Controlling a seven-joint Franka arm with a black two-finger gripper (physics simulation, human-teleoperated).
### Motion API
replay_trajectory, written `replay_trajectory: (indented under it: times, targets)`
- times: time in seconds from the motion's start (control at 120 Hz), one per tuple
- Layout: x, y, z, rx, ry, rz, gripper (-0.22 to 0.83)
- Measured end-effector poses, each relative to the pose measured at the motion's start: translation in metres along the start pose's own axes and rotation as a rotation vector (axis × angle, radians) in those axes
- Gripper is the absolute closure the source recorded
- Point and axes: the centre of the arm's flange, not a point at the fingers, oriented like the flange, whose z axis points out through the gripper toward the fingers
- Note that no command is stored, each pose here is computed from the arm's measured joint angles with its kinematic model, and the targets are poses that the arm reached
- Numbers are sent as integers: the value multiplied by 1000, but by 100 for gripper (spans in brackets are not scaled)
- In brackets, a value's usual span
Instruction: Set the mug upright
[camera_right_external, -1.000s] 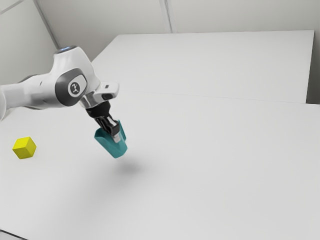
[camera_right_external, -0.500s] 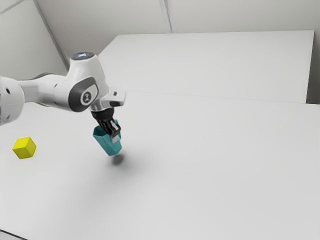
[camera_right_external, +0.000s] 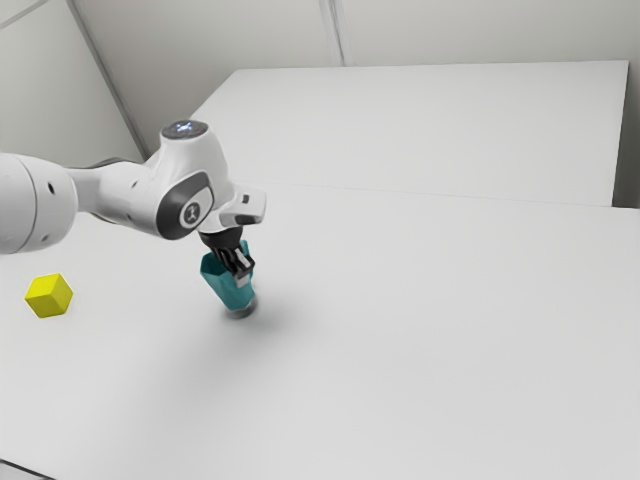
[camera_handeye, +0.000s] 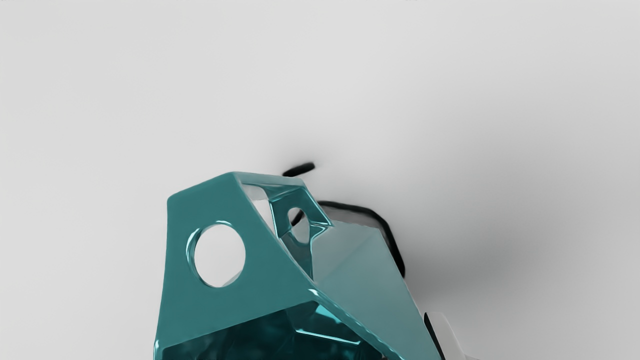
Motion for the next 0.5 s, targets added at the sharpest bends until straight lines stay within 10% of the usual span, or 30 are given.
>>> replay_trajectory:
  times: [0.5]
  targets:
    - [-1, 1, 12, -6, -4, -20, 77]
